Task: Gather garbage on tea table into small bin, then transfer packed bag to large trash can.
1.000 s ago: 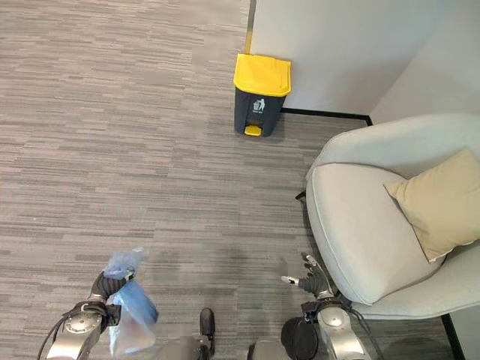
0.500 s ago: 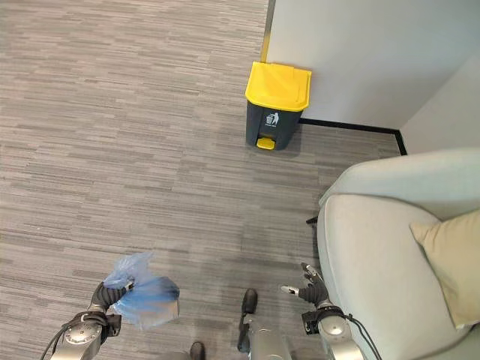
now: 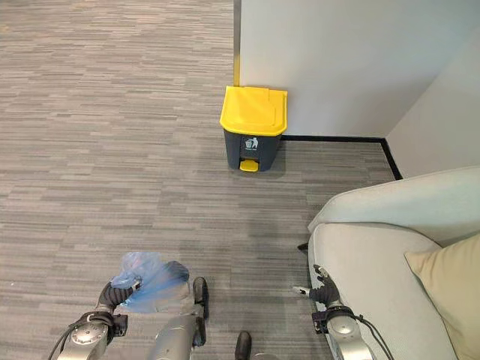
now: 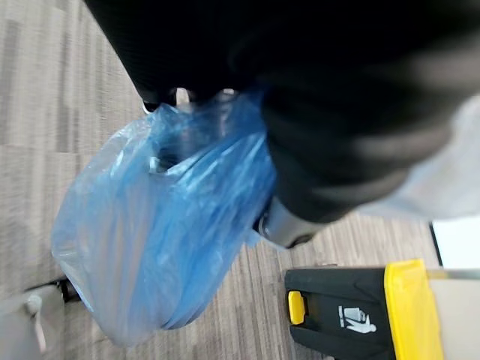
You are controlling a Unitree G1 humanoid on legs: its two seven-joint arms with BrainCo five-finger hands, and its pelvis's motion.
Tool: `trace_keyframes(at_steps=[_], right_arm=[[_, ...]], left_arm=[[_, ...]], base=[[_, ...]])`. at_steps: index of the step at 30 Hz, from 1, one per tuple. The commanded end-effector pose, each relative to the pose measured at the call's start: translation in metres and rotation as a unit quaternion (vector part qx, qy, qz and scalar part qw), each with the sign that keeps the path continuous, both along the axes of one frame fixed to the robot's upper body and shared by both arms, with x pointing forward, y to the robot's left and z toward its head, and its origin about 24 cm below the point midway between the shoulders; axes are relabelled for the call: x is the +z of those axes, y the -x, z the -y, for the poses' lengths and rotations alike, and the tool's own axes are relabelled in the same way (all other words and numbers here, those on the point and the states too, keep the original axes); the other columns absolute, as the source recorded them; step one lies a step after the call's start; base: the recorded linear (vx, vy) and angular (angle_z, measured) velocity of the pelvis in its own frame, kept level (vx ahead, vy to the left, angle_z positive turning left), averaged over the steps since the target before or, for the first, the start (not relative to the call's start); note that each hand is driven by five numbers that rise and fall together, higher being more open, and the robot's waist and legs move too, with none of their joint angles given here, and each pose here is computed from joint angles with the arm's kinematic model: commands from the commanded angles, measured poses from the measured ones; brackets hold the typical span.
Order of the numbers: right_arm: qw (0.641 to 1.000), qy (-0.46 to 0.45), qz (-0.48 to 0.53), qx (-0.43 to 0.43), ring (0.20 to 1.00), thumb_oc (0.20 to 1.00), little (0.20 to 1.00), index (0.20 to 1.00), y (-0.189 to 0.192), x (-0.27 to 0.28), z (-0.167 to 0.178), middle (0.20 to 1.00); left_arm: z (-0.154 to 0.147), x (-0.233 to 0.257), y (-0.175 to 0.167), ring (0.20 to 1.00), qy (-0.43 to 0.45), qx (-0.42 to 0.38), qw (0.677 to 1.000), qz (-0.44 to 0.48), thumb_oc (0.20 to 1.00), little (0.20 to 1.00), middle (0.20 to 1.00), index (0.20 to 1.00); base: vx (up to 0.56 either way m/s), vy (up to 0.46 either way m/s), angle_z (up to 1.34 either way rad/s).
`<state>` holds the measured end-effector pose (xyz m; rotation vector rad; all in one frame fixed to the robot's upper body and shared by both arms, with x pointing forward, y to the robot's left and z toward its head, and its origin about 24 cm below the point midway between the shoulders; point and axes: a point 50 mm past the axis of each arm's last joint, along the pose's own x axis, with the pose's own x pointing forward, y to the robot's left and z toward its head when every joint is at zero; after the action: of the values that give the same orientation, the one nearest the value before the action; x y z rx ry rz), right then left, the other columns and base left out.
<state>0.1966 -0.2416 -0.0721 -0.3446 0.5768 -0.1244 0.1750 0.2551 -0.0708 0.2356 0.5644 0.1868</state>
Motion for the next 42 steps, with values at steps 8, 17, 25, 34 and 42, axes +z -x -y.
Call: trace_keyframes(at_steps=[8, 17, 25, 34, 42], right_arm=[[0.998, -0.027, 0.052, 0.016, 1.000, 1.000, 1.000, 1.000, -0.017, 0.013, -0.017, 1.000], [0.997, -0.026, 0.063, 0.024, 1.000, 1.000, 1.000, 1.000, -0.025, 0.020, -0.017, 1.000], [0.998, -0.025, 0.049, 0.007, 1.000, 1.000, 1.000, 1.000, -0.010, 0.015, -0.006, 1.000], [0.998, -0.017, 0.061, -0.010, 1.000, 1.000, 1.000, 1.000, -0.012, 0.020, 0.004, 1.000], [0.998, -0.007, 0.048, -0.030, 1.000, 1.000, 1.000, 1.000, -0.006, 0.014, 0.011, 1.000]], left_arm=[[-0.027, 0.033, -0.017, 0.200, -0.052, 0.003, 0.997, 0.064, 0.200, 0.200, 0.200, 0.200], [-0.034, 0.035, -0.017, 0.200, -0.051, 0.023, 0.996, 0.070, 0.200, 0.200, 0.200, 0.200], [-0.021, 0.029, -0.018, 0.200, -0.026, 0.011, 0.997, 0.068, 0.200, 0.200, 0.200, 0.200], [-0.011, 0.027, -0.026, 0.200, -0.009, 0.004, 0.997, 0.071, 0.200, 0.200, 0.200, 0.200], [-0.008, 0.024, -0.024, 0.200, -0.009, -0.001, 0.998, 0.064, 0.200, 0.200, 0.200, 0.200]], base=[[0.21, 0.178, -0.10], [0.28, 0.051, -0.11], [0.38, -0.130, 0.46], [0.26, -0.132, 0.18], [0.21, 0.058, -0.08]])
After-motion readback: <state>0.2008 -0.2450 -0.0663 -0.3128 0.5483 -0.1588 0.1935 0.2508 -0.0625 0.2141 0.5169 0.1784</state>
